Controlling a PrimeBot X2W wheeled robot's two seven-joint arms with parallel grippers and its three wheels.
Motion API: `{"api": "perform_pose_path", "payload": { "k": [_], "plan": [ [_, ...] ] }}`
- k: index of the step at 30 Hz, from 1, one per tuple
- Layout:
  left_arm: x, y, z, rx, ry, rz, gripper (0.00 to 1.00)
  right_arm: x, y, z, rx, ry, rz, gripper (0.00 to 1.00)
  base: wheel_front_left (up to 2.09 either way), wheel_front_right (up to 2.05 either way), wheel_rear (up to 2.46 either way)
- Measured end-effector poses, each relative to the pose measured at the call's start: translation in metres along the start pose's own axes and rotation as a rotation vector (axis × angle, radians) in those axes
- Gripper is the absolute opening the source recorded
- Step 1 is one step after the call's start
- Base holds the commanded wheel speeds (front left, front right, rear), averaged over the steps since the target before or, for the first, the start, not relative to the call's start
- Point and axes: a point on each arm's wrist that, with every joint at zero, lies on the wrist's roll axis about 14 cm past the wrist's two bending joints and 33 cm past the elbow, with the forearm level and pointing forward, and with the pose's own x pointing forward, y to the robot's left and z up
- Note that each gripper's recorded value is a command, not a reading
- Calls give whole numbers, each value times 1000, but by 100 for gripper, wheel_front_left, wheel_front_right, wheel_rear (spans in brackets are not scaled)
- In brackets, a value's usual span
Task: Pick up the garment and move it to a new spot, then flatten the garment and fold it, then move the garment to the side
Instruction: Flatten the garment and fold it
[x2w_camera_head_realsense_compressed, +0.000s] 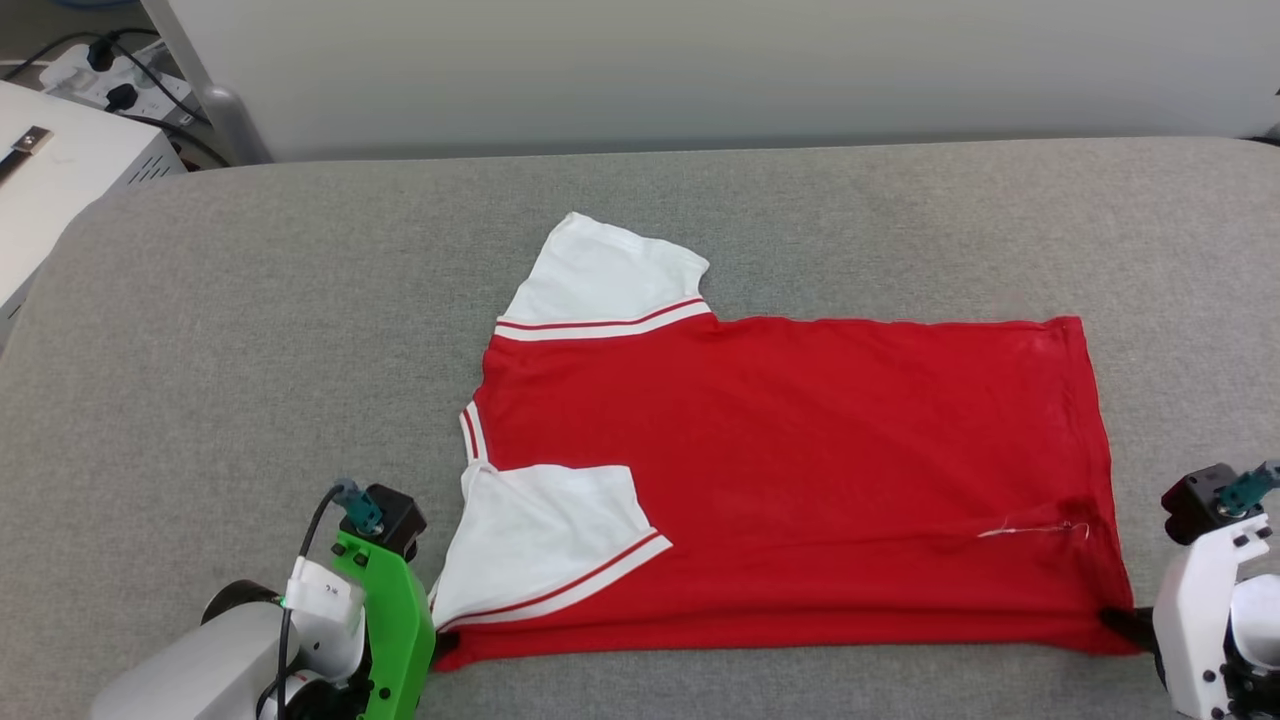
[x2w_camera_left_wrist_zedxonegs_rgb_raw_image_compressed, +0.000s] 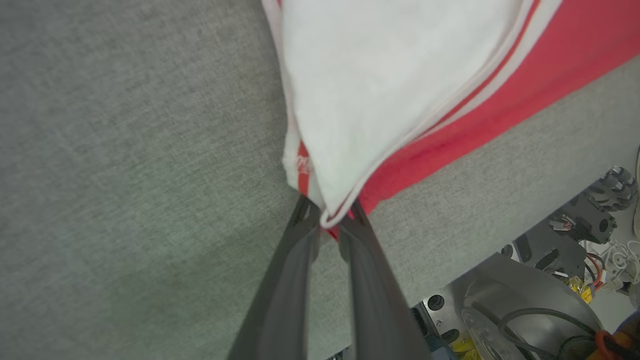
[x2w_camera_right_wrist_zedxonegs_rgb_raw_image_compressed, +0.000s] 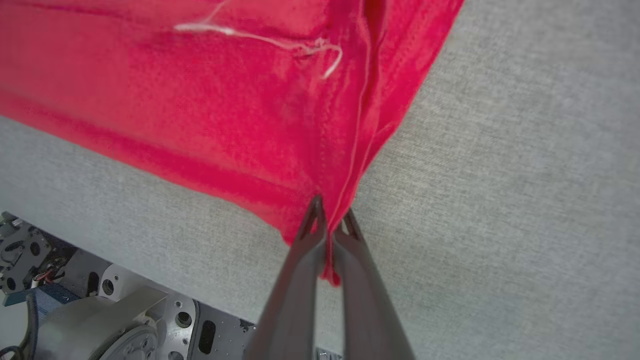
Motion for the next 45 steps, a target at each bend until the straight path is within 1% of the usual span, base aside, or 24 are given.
{"api": "perform_pose_path", "payload": {
  "k": [2, 3, 4, 5, 6, 10, 14, 17, 19, 22, 27, 29, 32, 35, 39, 42, 44, 45],
  "plan": [
    [2, 3, -1, -11, 1, 7, 0, 7, 2, -6, 13, 22, 4, 0, 0, 0, 0],
    [2, 4, -2, -15, 0, 10, 9, 9, 4, -8, 15, 27, 5, 0, 0, 0, 0],
    [3, 5, -2, -20, -2, 13, 41, 11, 5, -9, 19, 31, 7, 11, 0, 0, 0],
    [3, 5, -2, -23, -9, 16, 83, 12, 5, -8, 23, 24, 8, 47, 0, 0, 0],
    [3, 5, 0, -21, -21, 19, 100, 12, 5, -7, 24, 14, 6, 100, 0, 0, 0],
    [-1, 6, 8, -7, -64, 30, 100, 8, 1, 7, 10, -73, -12, 100, 0, 0, 0],
    [-17, 14, 28, 19, -141, 61, 100, -7, -6, 39, -20, -239, -43, 100, 0, 0, 0],
    [-34, 21, 62, 63, -254, 108, 100, -25, -15, 71, -27, -413, -78, 100, 0, 0, 0],
    [-45, 28, 90, 117, -339, 160, 100, -40, -23, 94, -16, -544, -107, 100, 0, 0, 0],
    [-58, 29, 127, 160, -452, 198, 100, -61, -33, 122, -13, -725, -159, 100, 0, 0, 0],
    [-72, 29, 186, 205, -626, 234, 100, -88, -35, 156, -47, -963, -229, 100, 0, 0, 0],
    [-75, 26, 212, 246, -687, 251, 100, -98, -35, 165, -42, -1048, -257, 100, 0, 0, 0],
    [-77, 20, 248, 274, -761, 250, 100, -107, -31, 172, -44, -1133, -285, 100, 0, 0, 0],
    [-78, 17, 282, 299, -815, 252, 100, -112, -26, 175, -57, -1188, -311, 100, 0, 0, 0],
    [-69, 14, 319, 316, -829, 221, 100, -114, -19, 179, -67, -1231, -330, 100, 0, 0, 0],
    [-55, 12, 339, 341, -792, 192, 100, -110, -15, 181, -68, -1241, -329, 100, 0, 0, 0],
    [-41, 13, 347, 345, -739, 173, 100, -103, -15, 179, -66, -1227, -330, 100, 0, 0, 0],
    [-22, 16, 351, 333, -651, 158, 100, -96, -17, 176, -65, -1207, -333, 100, 0, 0, 0]
  ]
}}
